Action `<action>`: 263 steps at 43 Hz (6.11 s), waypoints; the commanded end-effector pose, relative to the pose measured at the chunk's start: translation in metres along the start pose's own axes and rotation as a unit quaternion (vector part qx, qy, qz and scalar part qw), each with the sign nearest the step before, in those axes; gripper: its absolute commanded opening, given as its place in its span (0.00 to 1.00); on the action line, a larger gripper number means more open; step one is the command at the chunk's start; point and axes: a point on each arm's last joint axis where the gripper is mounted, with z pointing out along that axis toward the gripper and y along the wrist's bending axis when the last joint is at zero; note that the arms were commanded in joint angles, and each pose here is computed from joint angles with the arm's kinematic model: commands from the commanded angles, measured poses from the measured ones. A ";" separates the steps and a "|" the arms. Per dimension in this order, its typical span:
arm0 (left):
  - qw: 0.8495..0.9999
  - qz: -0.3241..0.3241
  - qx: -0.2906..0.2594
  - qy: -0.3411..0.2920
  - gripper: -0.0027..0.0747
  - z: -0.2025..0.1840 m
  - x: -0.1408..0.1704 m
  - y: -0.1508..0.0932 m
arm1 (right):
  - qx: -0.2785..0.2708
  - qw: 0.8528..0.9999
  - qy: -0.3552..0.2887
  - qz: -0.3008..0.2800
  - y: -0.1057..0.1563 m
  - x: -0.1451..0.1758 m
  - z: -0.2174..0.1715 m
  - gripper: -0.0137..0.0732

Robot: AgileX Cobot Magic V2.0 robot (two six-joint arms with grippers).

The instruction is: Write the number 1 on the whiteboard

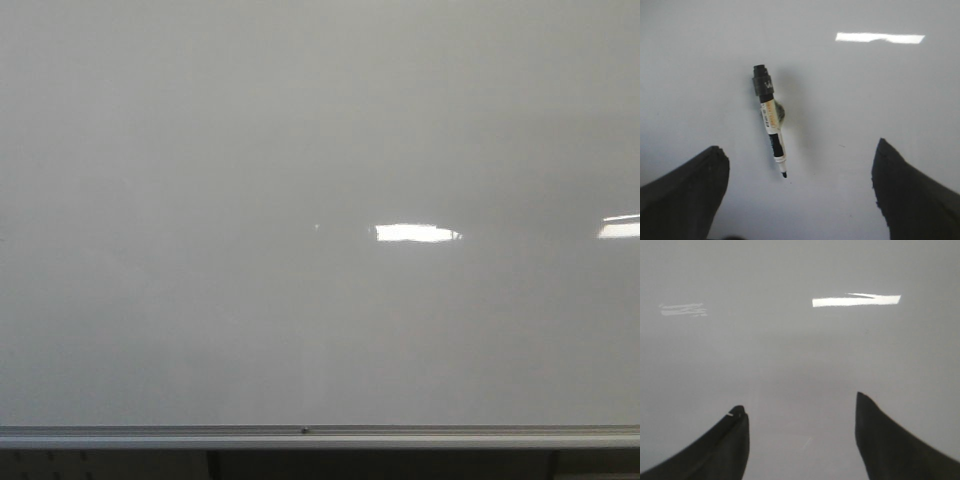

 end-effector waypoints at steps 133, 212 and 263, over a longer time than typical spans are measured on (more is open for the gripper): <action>0.664 0.319 0.580 0.348 0.01 0.023 -0.025 -0.204 | -0.269 0.925 0.267 0.040 0.051 -0.036 0.053 0.72; 0.639 0.314 0.631 0.307 0.01 0.010 -0.051 -0.214 | -0.530 0.741 0.401 0.100 0.141 -0.011 0.134 0.51; 0.642 0.313 0.629 0.307 0.47 0.011 -0.051 -0.214 | -0.316 0.932 0.179 0.008 0.097 -0.030 0.110 0.09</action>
